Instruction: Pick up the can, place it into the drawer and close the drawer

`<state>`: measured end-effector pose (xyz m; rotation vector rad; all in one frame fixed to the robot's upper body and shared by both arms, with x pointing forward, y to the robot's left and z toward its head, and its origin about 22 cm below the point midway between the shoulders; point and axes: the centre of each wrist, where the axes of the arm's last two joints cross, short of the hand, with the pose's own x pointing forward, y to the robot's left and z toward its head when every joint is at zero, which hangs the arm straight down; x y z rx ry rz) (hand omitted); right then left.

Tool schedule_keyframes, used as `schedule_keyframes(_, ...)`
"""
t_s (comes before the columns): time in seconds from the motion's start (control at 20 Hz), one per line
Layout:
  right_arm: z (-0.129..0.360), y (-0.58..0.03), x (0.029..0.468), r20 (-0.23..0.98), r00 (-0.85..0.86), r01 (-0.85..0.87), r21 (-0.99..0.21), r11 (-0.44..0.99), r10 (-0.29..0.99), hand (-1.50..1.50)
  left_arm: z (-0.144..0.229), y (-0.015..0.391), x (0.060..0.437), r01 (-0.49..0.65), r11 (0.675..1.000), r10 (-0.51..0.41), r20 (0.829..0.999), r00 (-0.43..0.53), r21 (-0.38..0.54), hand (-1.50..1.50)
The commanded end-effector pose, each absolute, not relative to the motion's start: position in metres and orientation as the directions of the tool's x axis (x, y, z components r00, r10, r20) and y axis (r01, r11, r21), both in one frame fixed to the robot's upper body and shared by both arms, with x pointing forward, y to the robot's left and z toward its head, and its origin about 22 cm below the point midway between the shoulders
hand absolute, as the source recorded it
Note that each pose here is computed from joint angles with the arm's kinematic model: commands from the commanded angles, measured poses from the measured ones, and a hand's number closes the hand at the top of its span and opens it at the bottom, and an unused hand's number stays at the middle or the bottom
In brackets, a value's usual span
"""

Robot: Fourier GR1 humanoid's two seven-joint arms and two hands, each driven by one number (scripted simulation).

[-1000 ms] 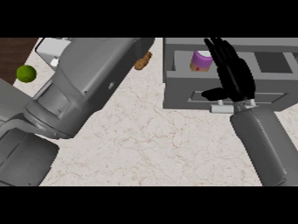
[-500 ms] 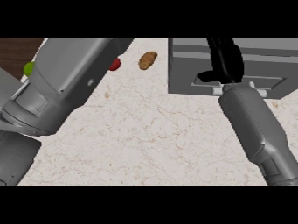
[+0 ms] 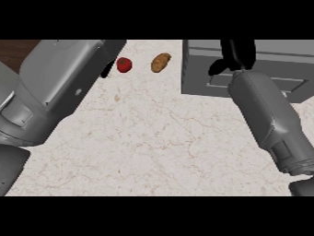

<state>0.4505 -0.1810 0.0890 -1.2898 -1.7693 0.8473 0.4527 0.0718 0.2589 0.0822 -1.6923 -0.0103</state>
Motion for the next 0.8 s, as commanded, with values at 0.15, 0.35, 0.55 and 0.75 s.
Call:
schedule_keyframes(0.15,0.121,-0.165,0.466,0.195,-0.194,0.491,-0.829,0.267,0.962,-1.5,0.253,0.099,0.45,-0.036,0.998,-0.058,0.993,-0.104,0.054,-1.5)
schedule_keyframes(0.35,0.144,-0.174,0.472,0.261,-0.212,0.492,-0.804,0.333,0.942,-1.5,0.251,0.106,0.444,-0.027,0.999,-0.049,0.992,-0.119,0.046,-1.5)
schedule_keyframes(0.55,0.16,-0.147,0.473,0.33,-0.309,0.491,-0.748,0.447,0.892,-1.5,0.253,0.109,0.442,-0.016,0.999,-0.04,0.992,-0.117,0.038,-1.5)
schedule_keyframes(0.75,0.151,-0.169,0.474,0.338,-0.305,0.484,-0.75,0.451,0.89,-1.5,0.251,0.125,0.436,-0.028,0.999,-0.045,0.99,-0.136,0.042,-1.5)
